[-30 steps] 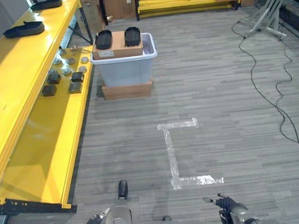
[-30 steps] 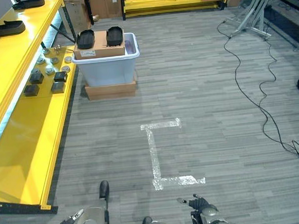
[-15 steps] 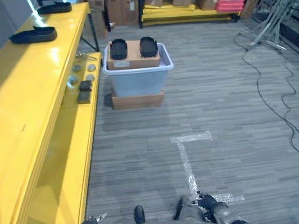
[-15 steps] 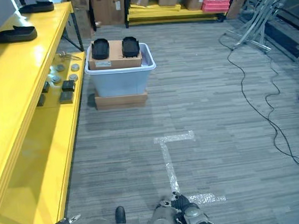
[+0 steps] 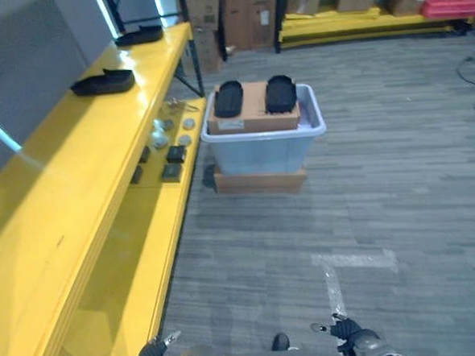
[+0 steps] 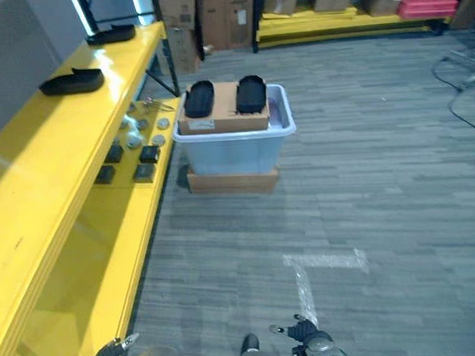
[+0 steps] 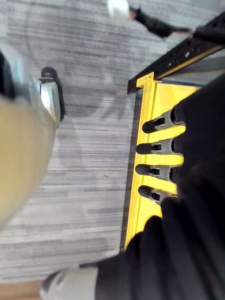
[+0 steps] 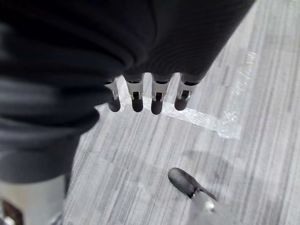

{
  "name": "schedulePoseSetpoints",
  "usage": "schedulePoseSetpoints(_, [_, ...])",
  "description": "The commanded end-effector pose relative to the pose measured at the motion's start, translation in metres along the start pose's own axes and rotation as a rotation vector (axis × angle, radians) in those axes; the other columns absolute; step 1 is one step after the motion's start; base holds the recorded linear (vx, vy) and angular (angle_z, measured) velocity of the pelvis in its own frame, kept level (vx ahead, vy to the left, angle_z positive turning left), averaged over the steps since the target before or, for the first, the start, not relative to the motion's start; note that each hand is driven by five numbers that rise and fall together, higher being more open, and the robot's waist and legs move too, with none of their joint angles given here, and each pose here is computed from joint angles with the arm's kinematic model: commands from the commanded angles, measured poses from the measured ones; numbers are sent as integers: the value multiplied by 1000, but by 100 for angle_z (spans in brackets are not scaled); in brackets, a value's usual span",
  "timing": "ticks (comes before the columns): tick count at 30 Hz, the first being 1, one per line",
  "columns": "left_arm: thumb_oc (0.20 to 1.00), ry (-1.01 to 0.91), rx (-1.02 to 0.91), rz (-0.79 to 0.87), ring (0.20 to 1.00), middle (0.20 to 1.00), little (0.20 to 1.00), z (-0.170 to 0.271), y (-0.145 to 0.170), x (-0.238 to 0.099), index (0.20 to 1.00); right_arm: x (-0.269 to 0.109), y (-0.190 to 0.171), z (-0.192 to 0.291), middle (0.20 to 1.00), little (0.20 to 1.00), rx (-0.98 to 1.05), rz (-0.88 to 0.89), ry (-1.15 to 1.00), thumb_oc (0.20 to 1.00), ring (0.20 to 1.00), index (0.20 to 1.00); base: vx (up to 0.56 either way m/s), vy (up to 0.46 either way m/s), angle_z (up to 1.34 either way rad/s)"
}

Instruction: Move parts from the plastic box to the shelf.

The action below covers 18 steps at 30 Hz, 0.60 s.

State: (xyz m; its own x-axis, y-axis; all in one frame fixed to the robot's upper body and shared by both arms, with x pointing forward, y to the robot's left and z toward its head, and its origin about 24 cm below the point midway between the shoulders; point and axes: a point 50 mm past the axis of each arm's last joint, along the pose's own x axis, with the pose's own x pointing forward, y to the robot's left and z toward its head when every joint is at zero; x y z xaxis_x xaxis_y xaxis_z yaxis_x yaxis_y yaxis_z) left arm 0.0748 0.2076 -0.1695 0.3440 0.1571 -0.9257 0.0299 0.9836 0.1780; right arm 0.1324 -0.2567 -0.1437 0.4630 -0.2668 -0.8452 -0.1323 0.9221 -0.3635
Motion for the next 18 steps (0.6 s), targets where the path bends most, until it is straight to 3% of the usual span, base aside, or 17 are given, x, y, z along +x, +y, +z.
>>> schedulePoseSetpoints(1, [1000,-75,26,-3,1000,1000,1000,25,4,3,1000,2,-28,12,1000,1000,-66,-85,-27,1000,1000,1000,274,-24,-9])
schedulePoseSetpoints(10, [1000,137,50,-7,1000,1000,1000,-34,8,-6,1000,4,-25,34,1000,1000,-75,-83,-93,1000,1000,1000,311,133,-49])
schedulePoseSetpoints(15, [1000,115,55,34,1000,1000,1000,-24,23,-4,1000,5,-12,40,1000,1000,-96,-36,-112,1000,1000,1000,282,115,-19])
schedulePoseSetpoints(18, [1000,-5,61,90,1000,1000,1000,8,37,1,1000,4,-6,38,1000,1000,-114,-23,-119,1000,1000,1000,304,-176,0])
